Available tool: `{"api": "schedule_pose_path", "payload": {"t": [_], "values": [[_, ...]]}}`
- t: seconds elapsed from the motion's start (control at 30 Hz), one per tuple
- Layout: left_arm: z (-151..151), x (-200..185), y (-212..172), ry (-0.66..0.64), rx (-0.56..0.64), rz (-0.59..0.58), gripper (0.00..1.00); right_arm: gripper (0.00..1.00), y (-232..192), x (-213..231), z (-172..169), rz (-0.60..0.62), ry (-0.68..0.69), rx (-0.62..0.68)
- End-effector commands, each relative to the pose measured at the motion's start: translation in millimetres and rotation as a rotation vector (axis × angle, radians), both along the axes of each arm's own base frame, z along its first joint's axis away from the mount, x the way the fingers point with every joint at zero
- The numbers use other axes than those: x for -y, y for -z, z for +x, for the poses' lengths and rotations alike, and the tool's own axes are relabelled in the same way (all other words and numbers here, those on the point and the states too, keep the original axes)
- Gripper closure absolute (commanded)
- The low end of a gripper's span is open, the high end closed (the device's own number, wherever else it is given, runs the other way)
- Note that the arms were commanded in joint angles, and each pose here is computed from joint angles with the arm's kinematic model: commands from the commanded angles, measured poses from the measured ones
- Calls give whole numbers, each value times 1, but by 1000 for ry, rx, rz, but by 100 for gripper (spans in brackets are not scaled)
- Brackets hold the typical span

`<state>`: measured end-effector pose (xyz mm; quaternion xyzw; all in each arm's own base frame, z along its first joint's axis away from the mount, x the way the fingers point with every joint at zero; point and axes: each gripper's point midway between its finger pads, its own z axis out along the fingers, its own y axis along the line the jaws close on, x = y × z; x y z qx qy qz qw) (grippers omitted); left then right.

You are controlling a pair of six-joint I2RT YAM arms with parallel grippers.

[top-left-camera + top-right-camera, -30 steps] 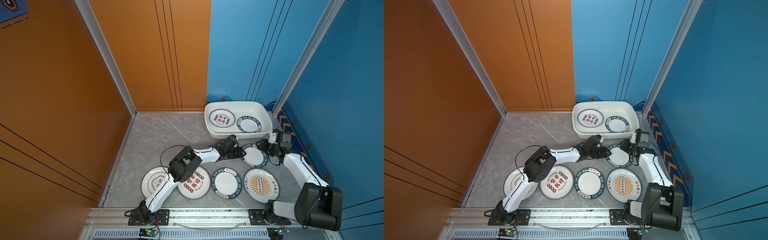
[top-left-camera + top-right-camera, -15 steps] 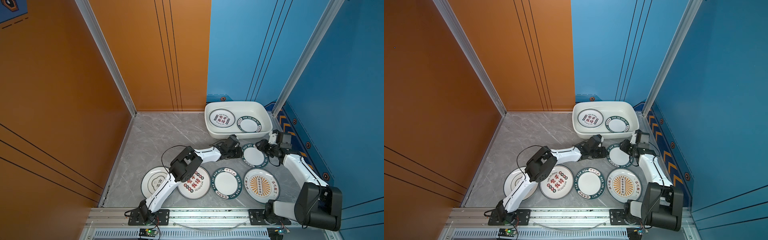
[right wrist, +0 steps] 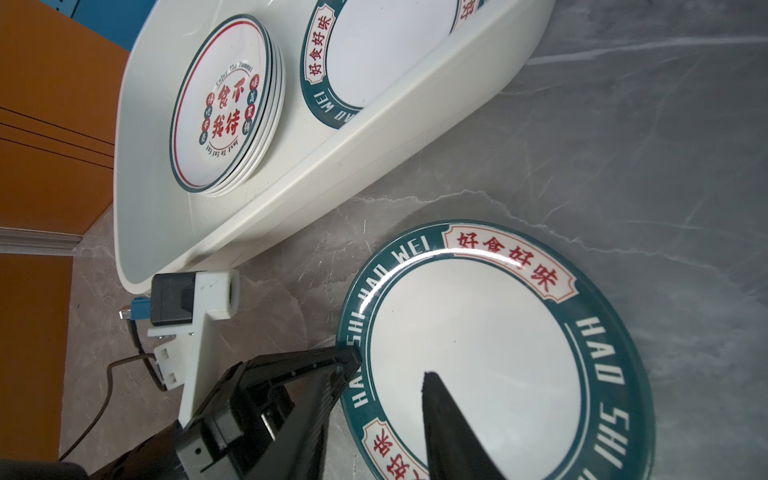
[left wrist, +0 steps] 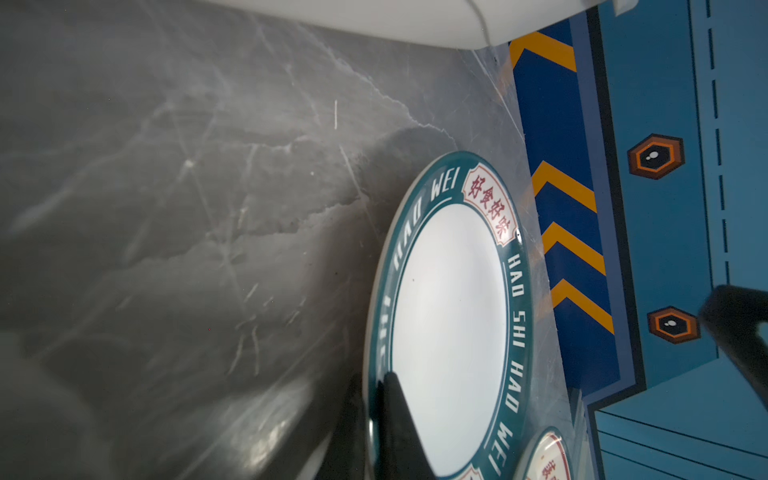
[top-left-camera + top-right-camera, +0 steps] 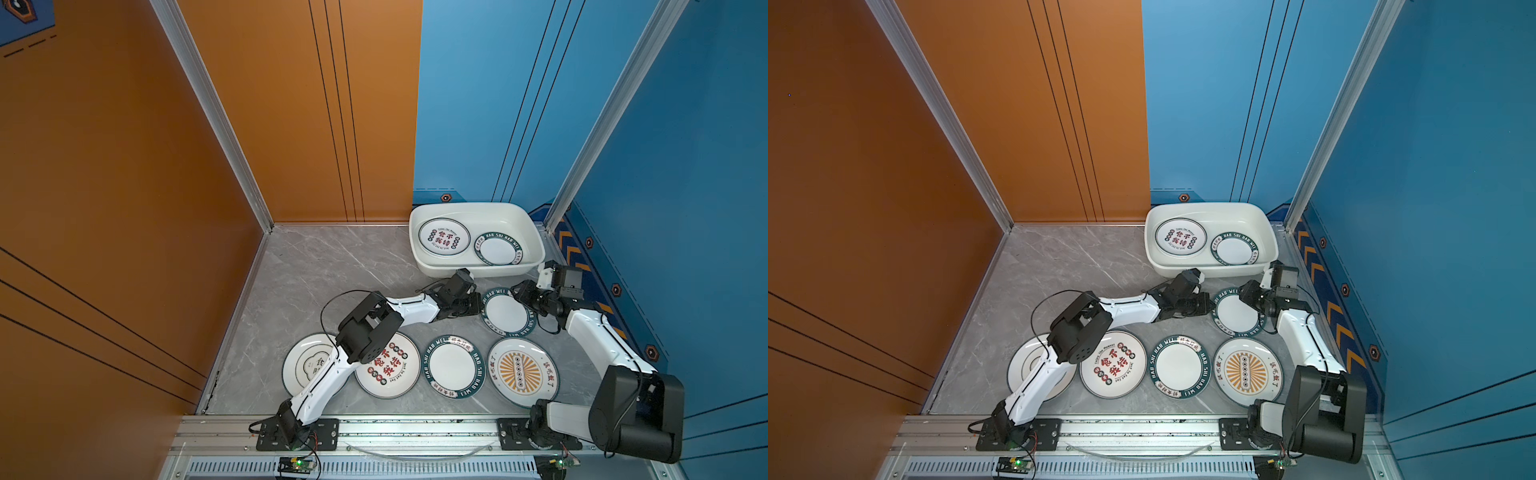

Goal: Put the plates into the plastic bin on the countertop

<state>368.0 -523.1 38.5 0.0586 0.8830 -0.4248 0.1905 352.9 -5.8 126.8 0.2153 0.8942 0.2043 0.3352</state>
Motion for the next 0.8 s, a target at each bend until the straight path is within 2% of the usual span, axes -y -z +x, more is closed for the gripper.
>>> {"api": "schedule_pose_path", "payload": {"t": [0.0,0.23,0.77], "values": [[-1,-39,30,-21,-43,129,100,60,-6,0,-1,11,3,24],[2,-76,10,-37,-26,116,100,60,-6,-1,-1,15,-2,25],[-3,-203,-7,-145,-24,126,100,60,-5,-21,-1,19,-57,18]]}}
